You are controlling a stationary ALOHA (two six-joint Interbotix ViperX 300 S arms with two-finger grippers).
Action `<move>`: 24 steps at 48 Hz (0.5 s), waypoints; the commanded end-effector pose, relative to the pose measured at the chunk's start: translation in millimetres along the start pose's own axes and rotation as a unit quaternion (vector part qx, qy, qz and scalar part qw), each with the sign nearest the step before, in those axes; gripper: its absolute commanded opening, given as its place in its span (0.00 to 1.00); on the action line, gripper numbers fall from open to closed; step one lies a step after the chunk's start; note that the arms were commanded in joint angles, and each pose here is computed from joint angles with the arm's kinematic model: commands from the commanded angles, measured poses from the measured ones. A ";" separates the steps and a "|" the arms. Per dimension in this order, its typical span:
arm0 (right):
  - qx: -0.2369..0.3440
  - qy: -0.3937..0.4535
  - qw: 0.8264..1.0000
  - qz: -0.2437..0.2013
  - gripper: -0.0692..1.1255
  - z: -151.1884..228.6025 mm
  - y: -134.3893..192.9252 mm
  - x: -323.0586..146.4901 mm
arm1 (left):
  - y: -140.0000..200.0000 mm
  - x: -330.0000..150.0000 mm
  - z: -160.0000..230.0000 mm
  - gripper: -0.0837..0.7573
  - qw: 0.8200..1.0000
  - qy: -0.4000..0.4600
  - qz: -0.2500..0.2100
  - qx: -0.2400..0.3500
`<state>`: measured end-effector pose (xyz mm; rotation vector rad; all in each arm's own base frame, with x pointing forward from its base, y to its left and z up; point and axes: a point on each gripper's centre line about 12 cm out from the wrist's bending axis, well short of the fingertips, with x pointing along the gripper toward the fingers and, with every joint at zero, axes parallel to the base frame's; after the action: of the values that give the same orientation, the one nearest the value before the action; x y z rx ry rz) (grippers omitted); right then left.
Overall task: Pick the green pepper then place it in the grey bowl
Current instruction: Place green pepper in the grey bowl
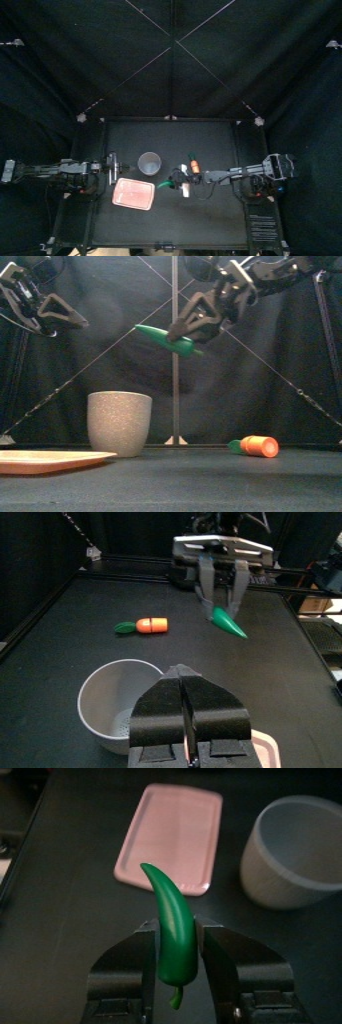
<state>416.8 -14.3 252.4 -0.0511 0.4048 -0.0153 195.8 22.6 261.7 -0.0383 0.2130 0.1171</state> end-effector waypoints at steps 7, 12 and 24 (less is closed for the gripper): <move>0.010 -0.041 0.998 -0.048 0.54 29.9 -48.2 26.2 | 0.2 0.7 7.0 0.10 1.000 -0.017 0.001 0.001; 0.013 -0.033 0.998 -0.052 0.54 25.2 -54.6 43.8 | 0.2 0.7 6.4 0.10 1.000 -0.016 0.001 0.001; 0.027 -0.004 0.998 -0.058 0.57 5.1 -65.3 78.5 | 0.6 0.7 5.1 0.10 1.000 -0.015 0.002 0.002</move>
<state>484.9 -75.7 210.4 -0.0267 0.4431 -0.1281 195.4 22.9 260.0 -0.0349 0.2040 0.1187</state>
